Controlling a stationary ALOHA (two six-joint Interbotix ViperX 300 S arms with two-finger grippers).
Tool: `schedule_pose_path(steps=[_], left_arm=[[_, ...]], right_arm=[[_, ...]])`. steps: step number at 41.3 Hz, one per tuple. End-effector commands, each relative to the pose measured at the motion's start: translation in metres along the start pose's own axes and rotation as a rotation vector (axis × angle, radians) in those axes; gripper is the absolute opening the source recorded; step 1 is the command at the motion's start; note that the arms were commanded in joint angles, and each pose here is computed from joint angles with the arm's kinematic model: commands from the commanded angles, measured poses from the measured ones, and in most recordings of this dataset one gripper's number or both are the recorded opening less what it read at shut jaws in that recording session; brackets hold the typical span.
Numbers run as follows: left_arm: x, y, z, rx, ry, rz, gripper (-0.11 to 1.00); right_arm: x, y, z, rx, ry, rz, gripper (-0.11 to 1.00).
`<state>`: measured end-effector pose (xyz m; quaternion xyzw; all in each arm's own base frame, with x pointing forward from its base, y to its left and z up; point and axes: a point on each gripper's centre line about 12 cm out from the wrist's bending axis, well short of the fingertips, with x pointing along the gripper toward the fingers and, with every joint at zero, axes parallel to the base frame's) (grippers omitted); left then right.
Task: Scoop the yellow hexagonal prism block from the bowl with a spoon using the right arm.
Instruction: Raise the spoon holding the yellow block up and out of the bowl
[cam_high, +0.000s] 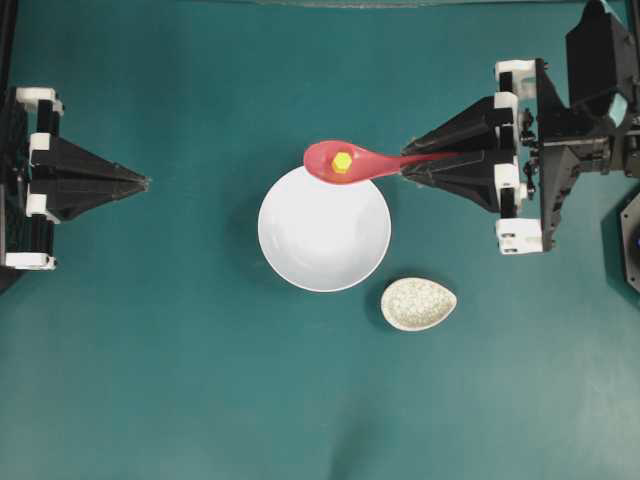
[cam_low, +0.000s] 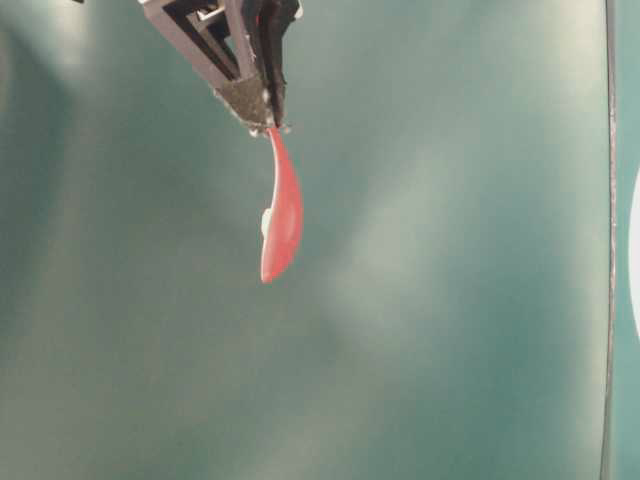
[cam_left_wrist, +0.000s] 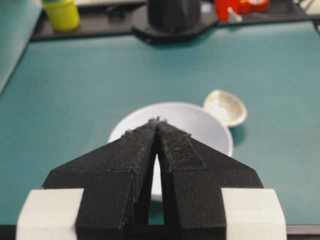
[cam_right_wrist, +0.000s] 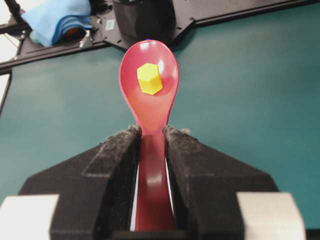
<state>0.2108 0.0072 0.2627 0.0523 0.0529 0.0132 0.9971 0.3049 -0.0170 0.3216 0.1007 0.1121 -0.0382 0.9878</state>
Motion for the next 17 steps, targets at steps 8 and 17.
schedule_pose_path(steps=[8,17], left_arm=[[0.0018,0.0014,0.01,0.009,-0.026,0.004,0.0],[0.0019,0.0015,0.0106,0.014,-0.027,0.005,0.0]], right_arm=[[-0.0025,0.0005,0.0078,0.001,-0.025,0.001,0.24],[-0.0025,0.0005,0.0082,-0.01,-0.028,0.0,0.24]])
